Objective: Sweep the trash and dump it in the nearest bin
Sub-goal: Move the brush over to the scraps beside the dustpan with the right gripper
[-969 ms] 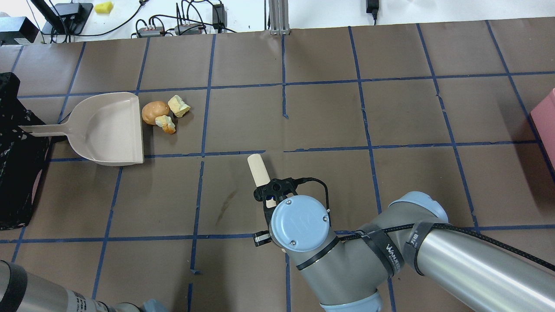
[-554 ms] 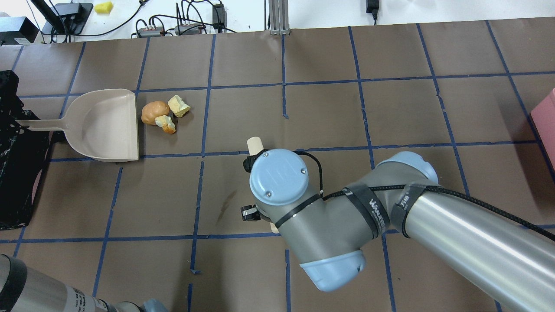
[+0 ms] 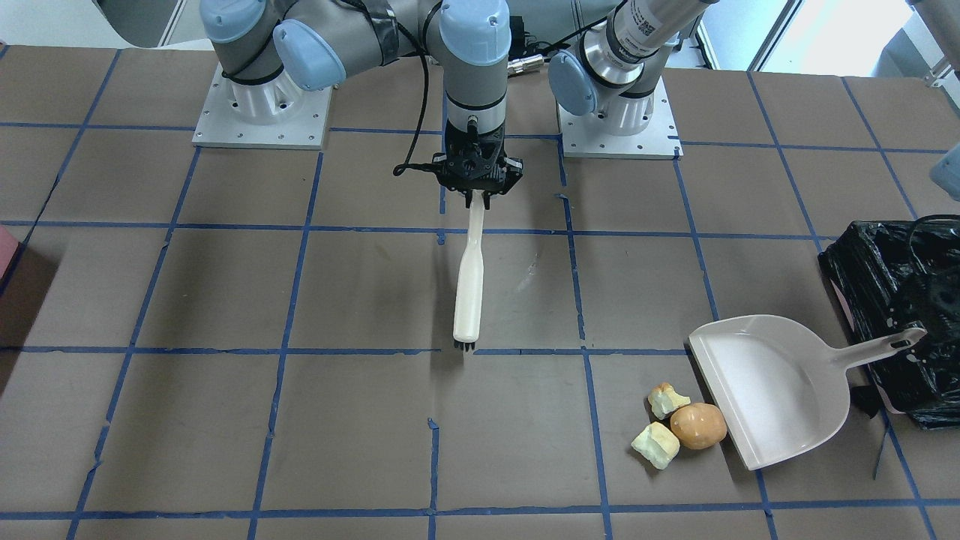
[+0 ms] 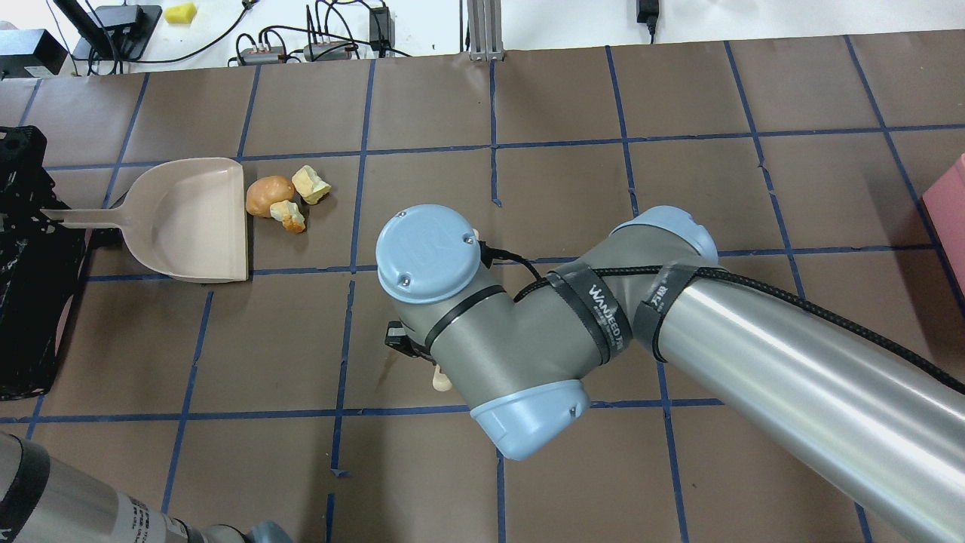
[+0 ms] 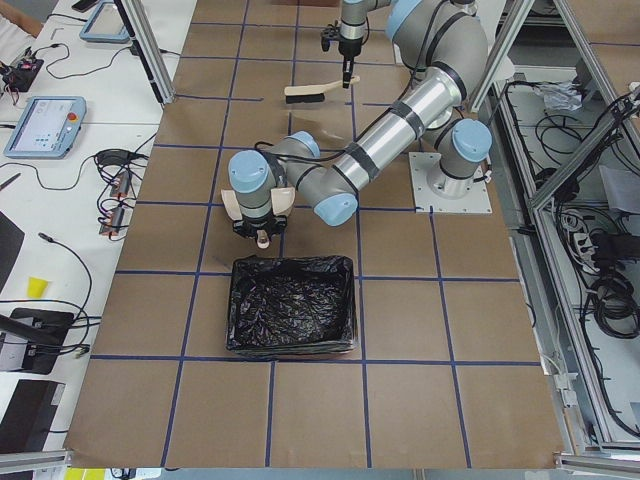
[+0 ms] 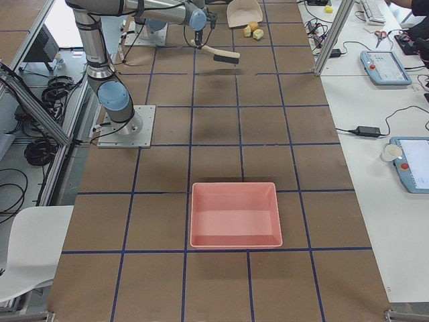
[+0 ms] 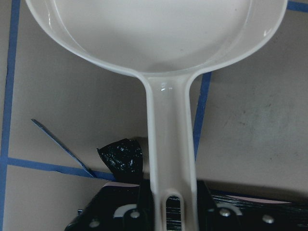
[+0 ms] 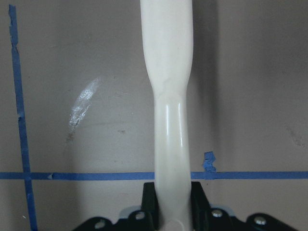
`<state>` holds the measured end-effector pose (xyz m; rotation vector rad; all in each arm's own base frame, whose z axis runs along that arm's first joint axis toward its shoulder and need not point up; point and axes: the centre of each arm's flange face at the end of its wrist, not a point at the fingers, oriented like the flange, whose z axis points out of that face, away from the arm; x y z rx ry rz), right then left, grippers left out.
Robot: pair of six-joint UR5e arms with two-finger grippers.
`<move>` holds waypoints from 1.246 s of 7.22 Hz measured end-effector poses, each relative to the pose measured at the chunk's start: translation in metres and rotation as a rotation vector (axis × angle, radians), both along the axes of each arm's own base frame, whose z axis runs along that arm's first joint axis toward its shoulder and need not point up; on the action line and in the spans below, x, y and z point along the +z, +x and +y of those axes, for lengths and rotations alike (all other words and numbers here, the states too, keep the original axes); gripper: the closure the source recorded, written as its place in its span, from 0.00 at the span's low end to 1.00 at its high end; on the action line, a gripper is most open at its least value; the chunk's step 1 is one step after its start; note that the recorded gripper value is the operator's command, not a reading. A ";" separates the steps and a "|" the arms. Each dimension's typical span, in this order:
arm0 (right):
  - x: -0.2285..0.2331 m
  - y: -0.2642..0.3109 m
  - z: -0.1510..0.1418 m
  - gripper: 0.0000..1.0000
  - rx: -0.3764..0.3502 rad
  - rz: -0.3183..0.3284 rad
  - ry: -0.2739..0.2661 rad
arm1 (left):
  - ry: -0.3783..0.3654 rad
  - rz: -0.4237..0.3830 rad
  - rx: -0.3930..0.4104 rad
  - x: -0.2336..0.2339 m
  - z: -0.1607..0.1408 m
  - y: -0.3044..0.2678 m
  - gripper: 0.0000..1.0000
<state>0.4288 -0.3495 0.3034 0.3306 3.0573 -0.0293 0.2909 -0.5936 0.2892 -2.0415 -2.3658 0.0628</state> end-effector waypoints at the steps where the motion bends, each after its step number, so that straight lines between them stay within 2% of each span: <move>1: -0.002 0.021 -0.006 0.97 -0.155 -0.006 0.009 | -0.001 0.009 -0.013 -0.003 -0.004 -0.009 0.96; 2: -0.005 0.050 -0.018 0.97 -0.274 0.003 0.027 | 0.001 0.019 -0.018 -0.007 -0.006 -0.014 0.96; 4: -0.013 0.124 -0.063 0.97 -0.391 0.108 0.091 | 0.010 0.031 -0.018 -0.020 -0.009 -0.014 0.96; 5: -0.018 0.158 -0.084 0.97 -0.414 0.160 0.108 | 0.014 0.034 -0.017 -0.024 -0.011 -0.015 0.96; 6: -0.023 0.184 -0.097 0.97 -0.432 0.180 0.113 | 0.018 0.037 -0.017 -0.027 -0.013 -0.020 0.96; 9: -0.019 0.222 -0.120 0.97 -0.457 0.138 0.090 | 0.030 0.044 -0.034 -0.033 -0.020 -0.045 0.96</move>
